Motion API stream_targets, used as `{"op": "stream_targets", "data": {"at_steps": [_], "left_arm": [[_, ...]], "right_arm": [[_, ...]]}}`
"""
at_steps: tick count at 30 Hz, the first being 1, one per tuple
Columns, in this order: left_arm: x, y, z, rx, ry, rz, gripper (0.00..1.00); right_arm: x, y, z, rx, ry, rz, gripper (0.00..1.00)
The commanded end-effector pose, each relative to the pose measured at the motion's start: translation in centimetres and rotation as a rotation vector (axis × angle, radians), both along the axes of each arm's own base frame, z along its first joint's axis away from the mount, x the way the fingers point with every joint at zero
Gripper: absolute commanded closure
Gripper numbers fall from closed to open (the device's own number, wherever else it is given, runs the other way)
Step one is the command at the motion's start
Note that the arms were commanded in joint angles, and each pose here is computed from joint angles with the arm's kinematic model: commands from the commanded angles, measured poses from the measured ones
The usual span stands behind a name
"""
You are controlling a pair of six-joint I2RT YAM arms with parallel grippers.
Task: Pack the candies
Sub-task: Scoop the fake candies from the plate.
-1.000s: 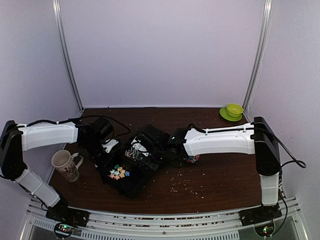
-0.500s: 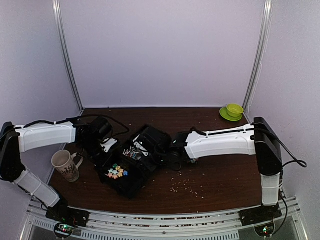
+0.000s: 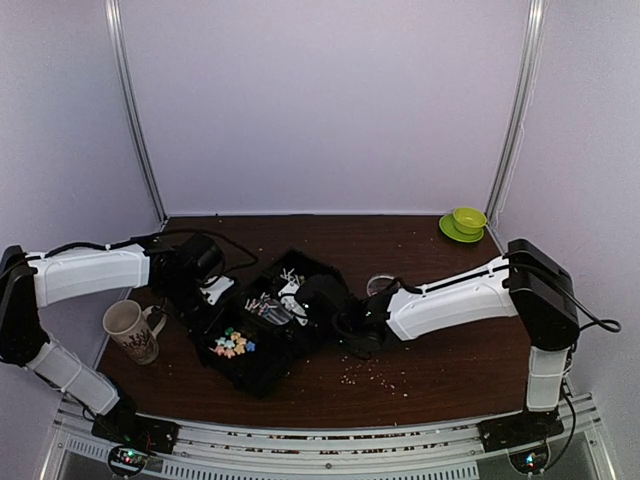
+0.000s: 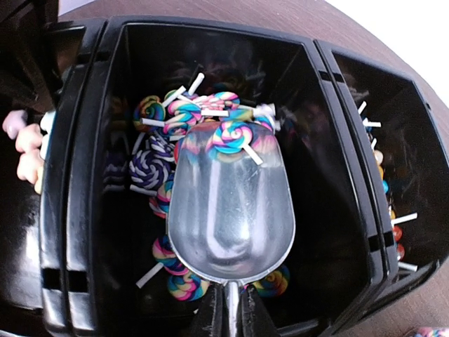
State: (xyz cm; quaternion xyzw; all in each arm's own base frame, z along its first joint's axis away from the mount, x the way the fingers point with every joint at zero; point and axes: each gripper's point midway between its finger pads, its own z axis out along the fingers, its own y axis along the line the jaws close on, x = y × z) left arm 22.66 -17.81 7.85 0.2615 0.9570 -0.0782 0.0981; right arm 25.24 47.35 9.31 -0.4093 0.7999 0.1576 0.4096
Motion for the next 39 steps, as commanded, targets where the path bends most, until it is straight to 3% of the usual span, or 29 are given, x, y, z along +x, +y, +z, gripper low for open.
{"op": "stream_targets", "data": {"at_steps": [1, 4, 8, 15, 19, 24, 28, 32, 39], "left_arm": [[2.4, -7.9, 7.4, -0.358, -0.246, -0.217, 1.00], [2.4, -7.9, 7.4, -0.360, -0.246, -0.219, 1.00], [2.4, -7.9, 7.5, -0.361, -0.249, -0.221, 1.00], [2.7, -7.6, 7.4, -0.342, -0.260, -0.209, 1.00], [2.7, -7.5, 7.3, -0.338, -0.259, -0.206, 1.00], [2.7, -7.5, 7.5, -0.339, -0.267, -0.205, 1.00], [2.6, -7.6, 7.4, -0.343, -0.261, -0.209, 1.00], [2.6, -7.7, 7.4, -0.347, -0.259, -0.210, 1.00], [2.6, -7.6, 7.5, -0.348, -0.263, -0.211, 1.00]], "right_arm": [[-4.8, 2.5, 0.5, 0.029, -0.047, 0.337, 1.00], [-5.8, 1.9, 0.3, 0.018, -0.079, 0.418, 1.00], [-4.7, 1.7, 0.7, 0.043, -0.042, 0.379, 1.00], [-0.6, 1.5, 0.8, 0.124, 0.093, 0.035, 1.00], [-0.2, 1.9, 0.3, 0.162, 0.181, -0.060, 1.00], [-0.6, 1.9, 1.8, 0.351, 0.274, -0.081, 1.00], [-1.5, 2.3, 3.0, 0.385, 0.150, 0.020, 1.00], [-2.2, 2.9, 2.6, 0.250, -0.062, 0.112, 1.00], [-3.1, 3.1, 2.0, 0.213, -0.140, 0.205, 1.00]]}}
